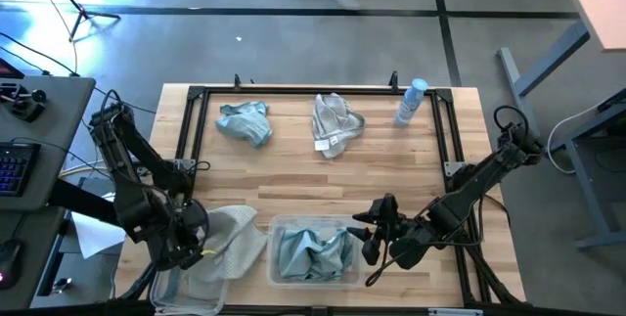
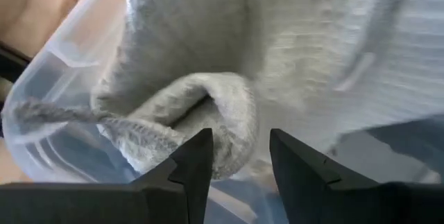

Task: Sort microfiber towel by color & place in baskets
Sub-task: Put the bottom left grey towel into the left transparent bin

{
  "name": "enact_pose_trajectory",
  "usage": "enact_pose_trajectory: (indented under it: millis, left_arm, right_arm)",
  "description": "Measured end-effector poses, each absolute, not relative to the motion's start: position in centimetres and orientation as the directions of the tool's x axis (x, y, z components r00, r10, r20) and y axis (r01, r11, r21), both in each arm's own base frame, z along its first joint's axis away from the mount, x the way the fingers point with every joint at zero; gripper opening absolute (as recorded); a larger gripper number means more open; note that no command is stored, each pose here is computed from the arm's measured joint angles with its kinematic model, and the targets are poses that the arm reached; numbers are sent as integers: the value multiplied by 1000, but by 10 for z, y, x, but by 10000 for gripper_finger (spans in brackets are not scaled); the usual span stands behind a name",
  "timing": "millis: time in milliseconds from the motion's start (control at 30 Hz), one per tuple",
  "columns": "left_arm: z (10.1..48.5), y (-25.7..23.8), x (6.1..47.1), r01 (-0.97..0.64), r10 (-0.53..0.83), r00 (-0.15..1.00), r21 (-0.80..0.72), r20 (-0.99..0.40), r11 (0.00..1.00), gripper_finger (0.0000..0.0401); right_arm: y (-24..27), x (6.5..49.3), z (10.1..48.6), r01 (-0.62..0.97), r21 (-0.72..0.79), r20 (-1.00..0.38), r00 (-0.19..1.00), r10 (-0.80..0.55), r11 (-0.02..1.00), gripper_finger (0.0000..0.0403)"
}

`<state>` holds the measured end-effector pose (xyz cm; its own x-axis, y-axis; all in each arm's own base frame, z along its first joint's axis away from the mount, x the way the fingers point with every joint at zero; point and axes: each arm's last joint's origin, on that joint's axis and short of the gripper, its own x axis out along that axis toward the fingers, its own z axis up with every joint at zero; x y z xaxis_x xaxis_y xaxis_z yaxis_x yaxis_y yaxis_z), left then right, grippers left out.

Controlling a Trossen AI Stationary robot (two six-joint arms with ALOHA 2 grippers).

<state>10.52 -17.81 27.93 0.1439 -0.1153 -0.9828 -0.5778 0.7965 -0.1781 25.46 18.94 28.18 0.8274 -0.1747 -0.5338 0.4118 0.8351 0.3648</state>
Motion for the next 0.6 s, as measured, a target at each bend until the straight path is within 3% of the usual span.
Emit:
enact_pose_trajectory:
  millis: [267,600]
  left_arm:
    - [291,-179,108,-481,-109,234,-212,-966,851,133]
    - [238,-204,123,-262,-3,169,-48,-986,964,133]
  right_arm:
    - [189,255,282,413,364,-532,828,-178,835,176]
    - [189,255,282,421,378,-532,828,-178,825,176]
